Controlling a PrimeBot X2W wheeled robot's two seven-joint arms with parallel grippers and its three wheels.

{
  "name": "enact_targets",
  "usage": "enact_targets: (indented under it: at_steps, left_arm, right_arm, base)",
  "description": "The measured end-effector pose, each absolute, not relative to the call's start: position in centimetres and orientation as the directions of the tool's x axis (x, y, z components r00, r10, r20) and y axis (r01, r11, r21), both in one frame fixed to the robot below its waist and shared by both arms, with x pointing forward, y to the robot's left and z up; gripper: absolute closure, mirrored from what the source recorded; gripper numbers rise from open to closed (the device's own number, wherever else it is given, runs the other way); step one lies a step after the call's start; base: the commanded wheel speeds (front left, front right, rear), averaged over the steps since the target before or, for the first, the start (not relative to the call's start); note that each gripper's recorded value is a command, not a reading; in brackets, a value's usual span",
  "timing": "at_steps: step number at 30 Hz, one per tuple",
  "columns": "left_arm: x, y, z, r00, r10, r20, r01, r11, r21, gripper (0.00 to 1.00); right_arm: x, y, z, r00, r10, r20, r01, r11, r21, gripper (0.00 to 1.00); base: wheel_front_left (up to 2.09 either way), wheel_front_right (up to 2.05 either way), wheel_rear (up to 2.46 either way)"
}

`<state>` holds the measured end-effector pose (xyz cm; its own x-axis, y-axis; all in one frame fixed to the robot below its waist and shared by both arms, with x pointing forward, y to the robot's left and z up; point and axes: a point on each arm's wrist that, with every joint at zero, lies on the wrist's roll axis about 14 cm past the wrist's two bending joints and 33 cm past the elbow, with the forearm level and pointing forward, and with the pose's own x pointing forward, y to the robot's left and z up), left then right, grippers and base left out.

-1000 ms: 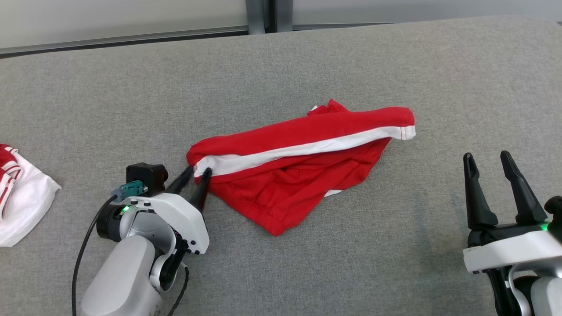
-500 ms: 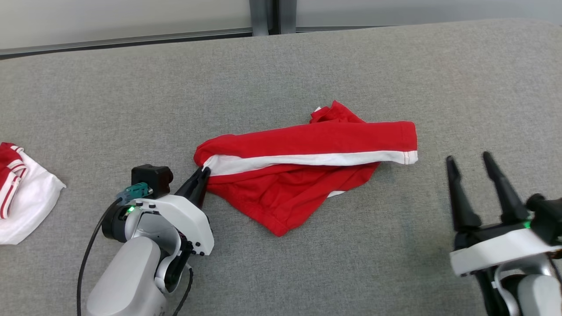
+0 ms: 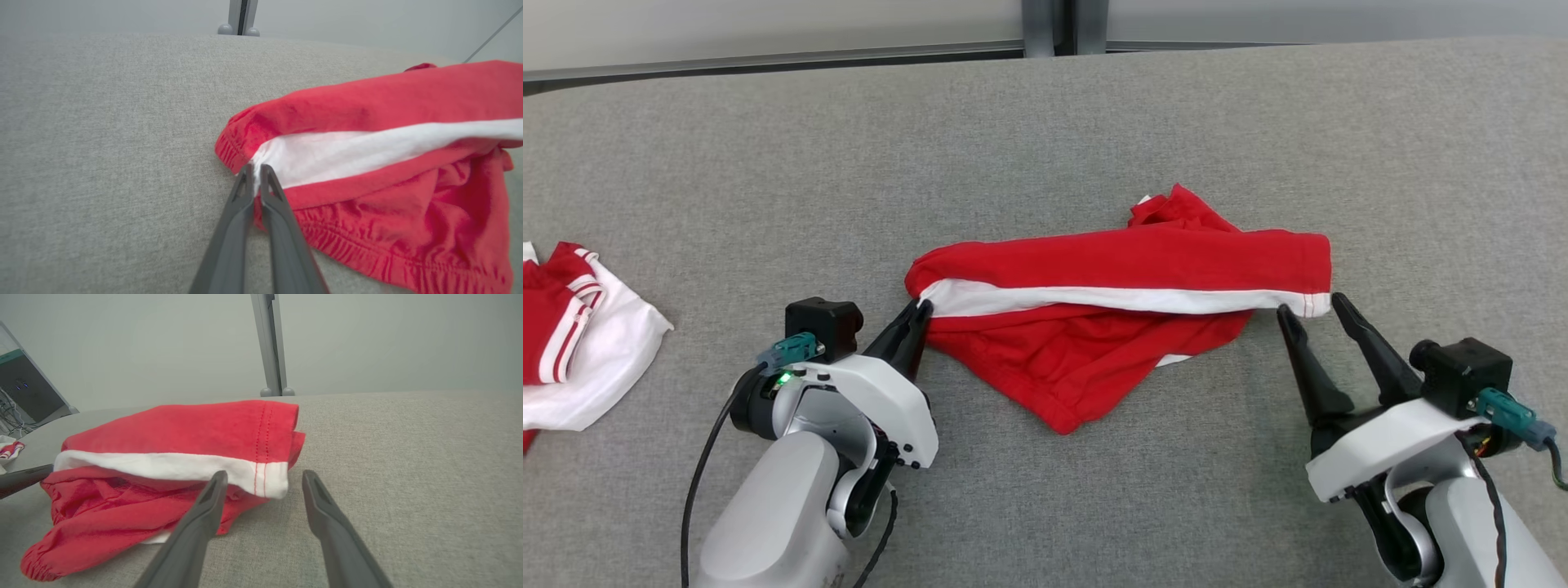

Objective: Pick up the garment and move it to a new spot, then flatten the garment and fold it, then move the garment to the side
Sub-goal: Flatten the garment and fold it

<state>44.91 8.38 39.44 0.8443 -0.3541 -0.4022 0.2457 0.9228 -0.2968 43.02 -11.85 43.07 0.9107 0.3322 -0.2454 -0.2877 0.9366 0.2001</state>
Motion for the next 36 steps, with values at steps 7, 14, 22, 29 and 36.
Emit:
enact_targets:
  at_steps: [7,14,22,29,36]
  left_arm:
    - [45.3,9.0,40.6,0.878,-0.332,-0.346,0.237,0.927,-0.289,1.00]
    - [46.9,9.3,46.3,0.931,-0.327,-0.161,0.289,0.932,-0.219,1.00]
    - [47.4,8.8,58.4,0.917,-0.368,0.154,0.381,0.923,-0.060,1.00]
    - [45.0,8.5,69.0,0.833,-0.389,0.392,0.400,0.915,0.058,1.00]
    - [44.3,8.0,70.6,0.818,-0.402,0.412,0.421,0.906,0.048,1.00]
  right_arm:
    - [44.0,-11.4,43.7,0.908,0.361,-0.214,-0.321,0.925,0.202,1.00]
    - [45.8,-13.4,50.2,0.946,0.322,-0.016,-0.318,0.939,0.130,1.00]
    - [45.8,-14.8,62.1,0.910,0.304,0.282,-0.314,0.949,-0.012,1.00]
    - [43.3,-16.7,71.1,0.836,0.259,0.484,-0.242,0.965,-0.098,1.00]
    - [43.3,-17.9,71.4,0.851,0.228,0.474,-0.215,0.973,-0.082,1.00]
  base:
    - [0.00,0.00,0.00]
    - [0.00,0.00,0.00]
    - [0.00,0.00,0.00]
    - [0.00,0.00,0.00]
    - [0.00,0.00,0.00]
